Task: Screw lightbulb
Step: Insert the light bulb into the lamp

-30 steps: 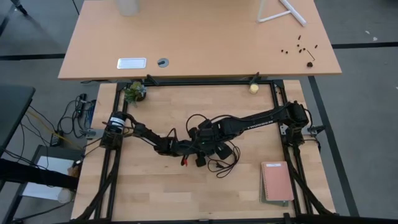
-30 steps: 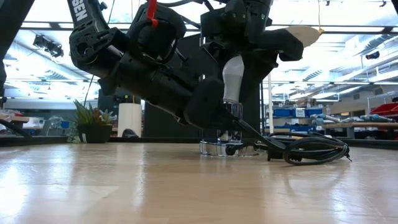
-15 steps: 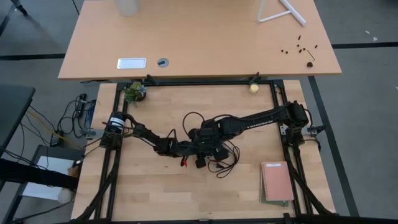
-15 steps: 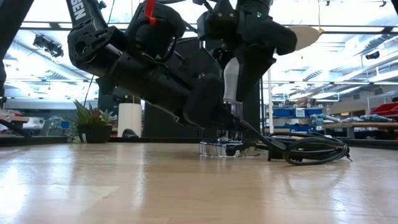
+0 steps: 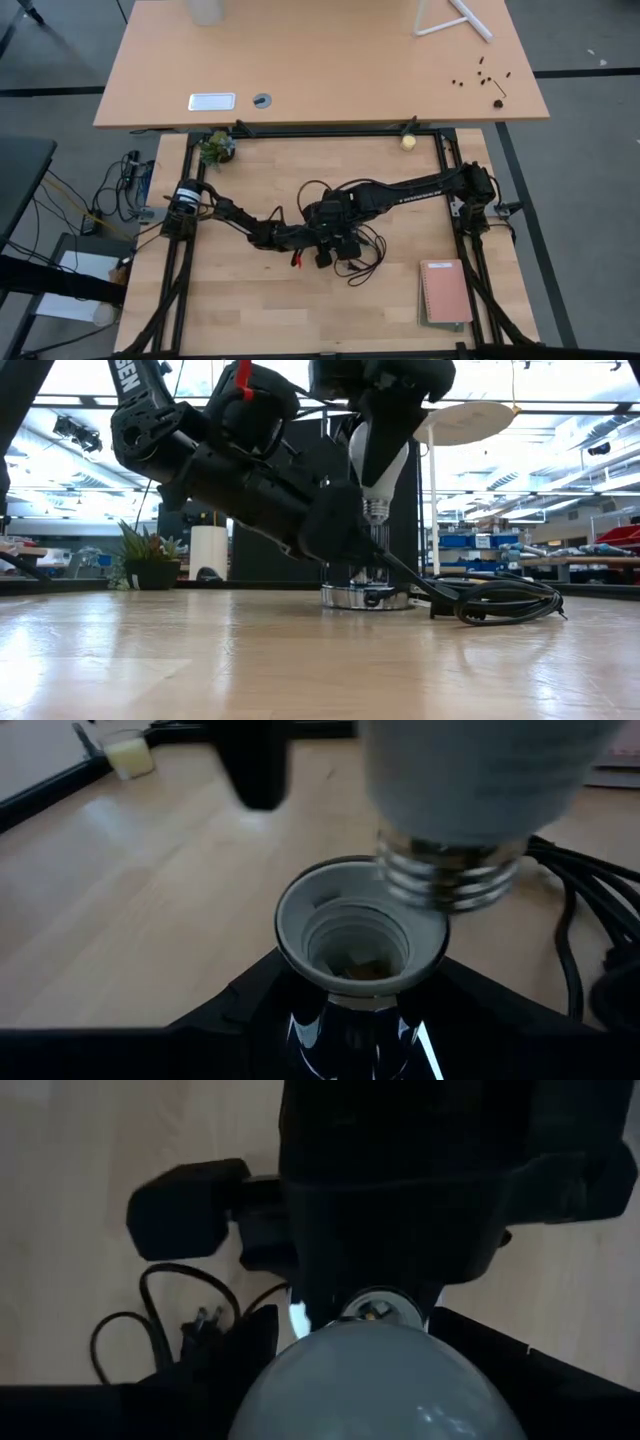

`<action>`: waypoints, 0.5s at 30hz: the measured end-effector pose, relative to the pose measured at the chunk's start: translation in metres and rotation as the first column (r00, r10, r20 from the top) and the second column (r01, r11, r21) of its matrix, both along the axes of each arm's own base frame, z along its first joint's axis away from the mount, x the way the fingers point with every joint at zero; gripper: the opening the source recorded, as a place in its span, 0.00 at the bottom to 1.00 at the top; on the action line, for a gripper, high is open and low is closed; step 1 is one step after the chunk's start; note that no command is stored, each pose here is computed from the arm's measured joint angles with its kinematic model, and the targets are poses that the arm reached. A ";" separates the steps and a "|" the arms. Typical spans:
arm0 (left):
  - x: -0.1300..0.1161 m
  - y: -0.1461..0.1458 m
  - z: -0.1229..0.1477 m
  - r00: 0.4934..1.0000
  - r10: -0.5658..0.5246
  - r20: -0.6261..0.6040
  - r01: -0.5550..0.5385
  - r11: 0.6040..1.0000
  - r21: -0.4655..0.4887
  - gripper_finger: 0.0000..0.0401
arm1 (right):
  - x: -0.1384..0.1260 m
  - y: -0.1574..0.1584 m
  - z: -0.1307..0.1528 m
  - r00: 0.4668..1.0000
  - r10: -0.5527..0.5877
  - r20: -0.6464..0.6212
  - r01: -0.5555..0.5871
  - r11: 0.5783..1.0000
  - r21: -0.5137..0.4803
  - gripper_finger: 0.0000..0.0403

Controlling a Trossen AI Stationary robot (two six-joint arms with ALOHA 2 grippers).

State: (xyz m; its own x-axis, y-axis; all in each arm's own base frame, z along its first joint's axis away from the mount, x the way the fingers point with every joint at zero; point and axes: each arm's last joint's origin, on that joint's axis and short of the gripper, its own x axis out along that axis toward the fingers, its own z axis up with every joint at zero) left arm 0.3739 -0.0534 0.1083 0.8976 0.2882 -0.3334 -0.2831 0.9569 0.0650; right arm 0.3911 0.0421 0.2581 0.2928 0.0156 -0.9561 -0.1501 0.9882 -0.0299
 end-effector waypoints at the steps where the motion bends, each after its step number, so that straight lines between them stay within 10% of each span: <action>1: 0.000 0.000 0.001 1.000 0.007 0.003 -0.007 1.000 0.002 0.49 | 0.000 -0.001 0.001 1.000 -0.006 0.003 0.006 1.000 0.004 0.65; 15: 0.004 -0.005 0.008 0.997 -0.075 0.010 0.074 0.997 0.038 0.49 | 0.002 -0.002 0.002 0.989 0.149 0.013 -0.148 0.986 -0.081 0.66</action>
